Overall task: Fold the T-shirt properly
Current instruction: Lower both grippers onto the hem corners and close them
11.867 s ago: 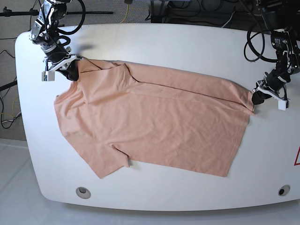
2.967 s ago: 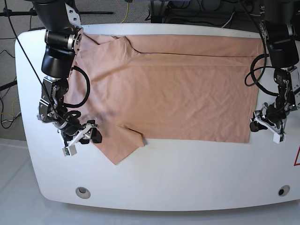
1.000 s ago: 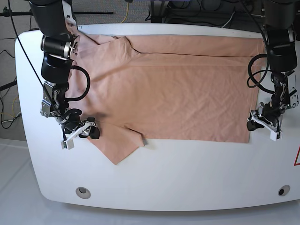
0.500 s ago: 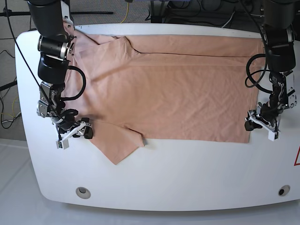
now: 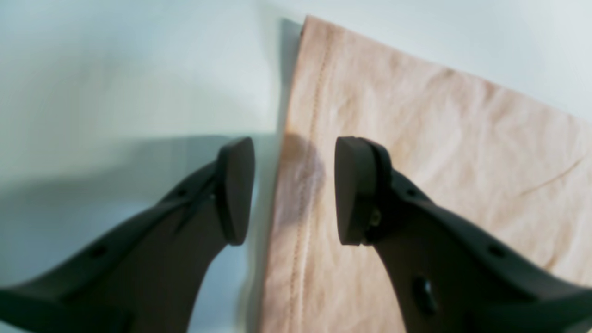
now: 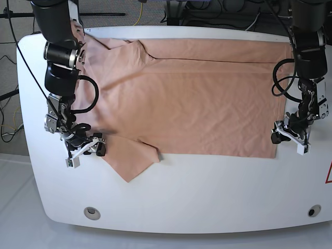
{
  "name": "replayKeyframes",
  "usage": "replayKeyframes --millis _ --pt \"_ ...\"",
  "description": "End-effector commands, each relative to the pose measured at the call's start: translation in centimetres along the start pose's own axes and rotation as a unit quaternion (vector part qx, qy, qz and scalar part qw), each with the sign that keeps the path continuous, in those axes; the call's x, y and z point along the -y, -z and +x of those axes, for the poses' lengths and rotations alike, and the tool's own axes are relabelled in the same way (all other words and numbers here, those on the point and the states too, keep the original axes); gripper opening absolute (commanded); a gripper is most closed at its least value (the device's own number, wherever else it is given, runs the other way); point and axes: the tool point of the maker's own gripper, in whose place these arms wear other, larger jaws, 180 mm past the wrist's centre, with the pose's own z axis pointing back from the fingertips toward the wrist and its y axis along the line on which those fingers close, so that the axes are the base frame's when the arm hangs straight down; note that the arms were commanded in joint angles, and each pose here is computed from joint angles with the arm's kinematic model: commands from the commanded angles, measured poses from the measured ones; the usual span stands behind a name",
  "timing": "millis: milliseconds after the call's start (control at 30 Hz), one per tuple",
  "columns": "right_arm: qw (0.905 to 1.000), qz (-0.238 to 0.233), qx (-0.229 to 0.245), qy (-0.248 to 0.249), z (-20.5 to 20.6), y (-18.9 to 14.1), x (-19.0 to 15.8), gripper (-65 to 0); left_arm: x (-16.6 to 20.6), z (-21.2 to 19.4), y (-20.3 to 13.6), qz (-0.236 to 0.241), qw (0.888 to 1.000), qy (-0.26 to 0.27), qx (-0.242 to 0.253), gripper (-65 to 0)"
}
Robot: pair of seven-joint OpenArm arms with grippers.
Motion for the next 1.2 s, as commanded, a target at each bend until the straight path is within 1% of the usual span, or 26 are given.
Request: replayKeyframes --millis 0,100,233,633,833,967,1100,1167 --pt "0.9998 0.001 0.015 -0.013 1.7 0.0 0.0 -30.7 -0.2 3.1 -0.7 -0.001 0.999 0.007 0.039 -38.2" --pt "0.9996 0.006 0.0 -0.029 1.2 0.3 -0.5 -30.8 -0.3 2.7 -0.7 0.0 0.999 0.01 0.035 -37.8" --pt "0.9992 0.009 -0.01 -0.037 0.8 0.5 -0.8 -30.9 -0.4 2.6 -0.7 0.003 0.999 0.012 0.034 -37.7" --pt "0.9987 0.016 -0.021 -0.044 0.4 0.4 -1.4 -32.2 -1.3 3.0 -0.8 0.019 0.999 0.012 0.04 -37.5" --pt "0.9987 0.017 -0.021 -0.044 0.4 0.4 -1.4 -31.8 -1.0 2.8 -0.8 0.012 0.999 0.01 0.036 -37.5" --pt "0.9983 0.02 -0.029 -0.046 0.0 0.5 -1.5 -31.2 -0.6 2.8 -0.7 0.004 0.999 0.009 0.037 -37.6" --pt "0.998 0.022 -0.033 -0.049 -0.1 0.6 -1.6 -32.6 -0.6 2.8 -0.6 0.004 0.999 0.009 0.036 -37.6" --pt "0.9978 0.023 -0.035 -0.051 -0.2 0.6 -1.8 -34.3 -0.5 3.0 -0.7 0.004 0.999 0.009 0.039 -37.5"
